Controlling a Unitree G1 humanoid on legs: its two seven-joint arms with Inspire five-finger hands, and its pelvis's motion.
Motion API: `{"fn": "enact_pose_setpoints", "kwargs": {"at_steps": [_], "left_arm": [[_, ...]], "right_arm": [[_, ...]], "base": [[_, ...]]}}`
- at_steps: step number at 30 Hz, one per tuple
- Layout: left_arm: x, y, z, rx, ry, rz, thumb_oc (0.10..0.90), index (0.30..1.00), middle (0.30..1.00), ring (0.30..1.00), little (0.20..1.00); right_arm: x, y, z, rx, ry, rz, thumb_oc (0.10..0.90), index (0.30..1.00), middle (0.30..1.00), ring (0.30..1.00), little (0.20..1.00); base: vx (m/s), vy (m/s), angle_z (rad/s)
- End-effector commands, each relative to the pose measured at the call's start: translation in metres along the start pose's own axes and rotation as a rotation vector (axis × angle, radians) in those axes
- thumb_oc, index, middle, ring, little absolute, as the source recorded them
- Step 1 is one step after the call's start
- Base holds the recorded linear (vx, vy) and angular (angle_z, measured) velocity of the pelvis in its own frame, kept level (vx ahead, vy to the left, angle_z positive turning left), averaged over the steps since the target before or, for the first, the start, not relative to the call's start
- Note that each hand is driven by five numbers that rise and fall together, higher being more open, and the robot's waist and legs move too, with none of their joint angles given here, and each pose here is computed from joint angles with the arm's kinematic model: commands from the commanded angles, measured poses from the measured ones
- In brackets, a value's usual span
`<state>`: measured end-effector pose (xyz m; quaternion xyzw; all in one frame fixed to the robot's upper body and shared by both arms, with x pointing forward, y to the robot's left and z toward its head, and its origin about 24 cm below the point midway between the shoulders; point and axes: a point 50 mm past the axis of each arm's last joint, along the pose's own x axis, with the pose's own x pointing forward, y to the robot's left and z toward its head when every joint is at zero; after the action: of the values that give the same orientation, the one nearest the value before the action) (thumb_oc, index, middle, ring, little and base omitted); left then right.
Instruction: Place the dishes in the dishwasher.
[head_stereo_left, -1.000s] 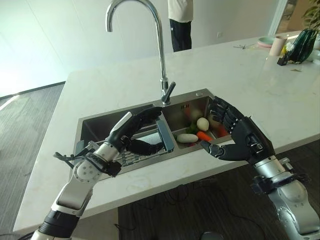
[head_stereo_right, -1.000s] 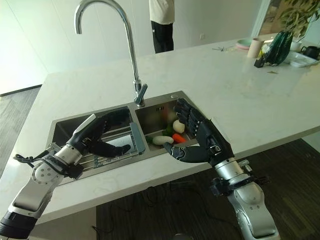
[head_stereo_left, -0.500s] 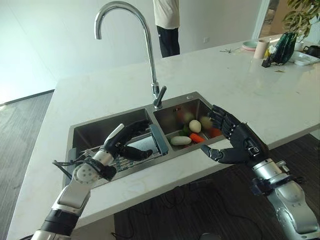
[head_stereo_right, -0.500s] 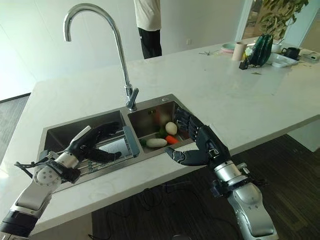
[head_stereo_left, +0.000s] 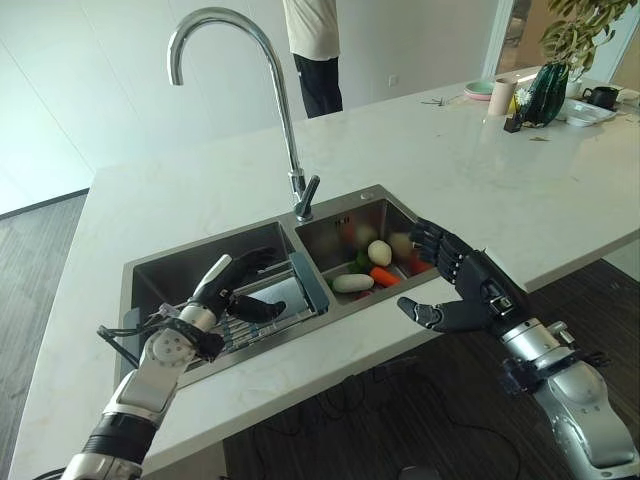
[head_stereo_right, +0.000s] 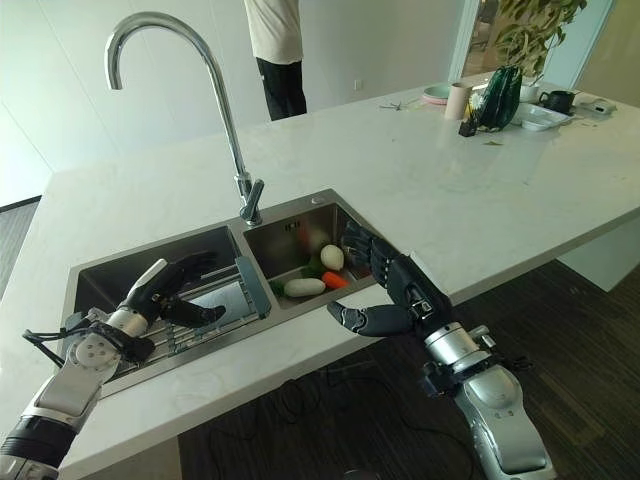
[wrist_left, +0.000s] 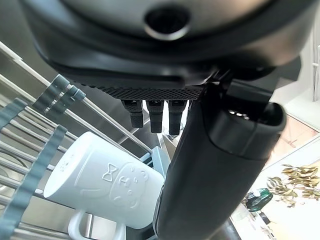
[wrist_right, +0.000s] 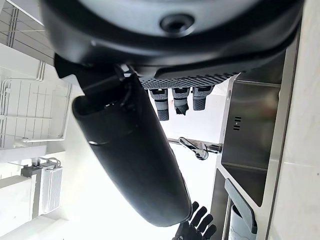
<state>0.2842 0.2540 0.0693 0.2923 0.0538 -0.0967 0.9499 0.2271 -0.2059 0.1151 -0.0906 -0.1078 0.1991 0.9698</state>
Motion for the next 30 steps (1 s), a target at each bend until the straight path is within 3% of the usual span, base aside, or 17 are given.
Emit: {"fn": "enact_pose_setpoints", "kwargs": {"at_steps": [1, 30], "left_arm": [[0.018, 0.038, 0.061, 0.095, -0.244, 0.15, 0.8, 0.9, 0.9, 0.9, 0.9], [0.021, 0.043, 0.025, 0.185, -0.042, 0.109, 0.8, 0.9, 0.9, 0.9, 0.9]], "right_arm": [[0.021, -0.006, 0.052, -0.087, -0.282, 0.023, 0.8, 0.9, 0.9, 0.9, 0.9], [0.02, -0.01, 0.052, -0.121, -0.252, 0.062, 0.8, 0.9, 0.9, 0.9, 0.9]], "base": [[0.02, 0.012, -0.1], [0.01, 0.005, -0.02]]}}
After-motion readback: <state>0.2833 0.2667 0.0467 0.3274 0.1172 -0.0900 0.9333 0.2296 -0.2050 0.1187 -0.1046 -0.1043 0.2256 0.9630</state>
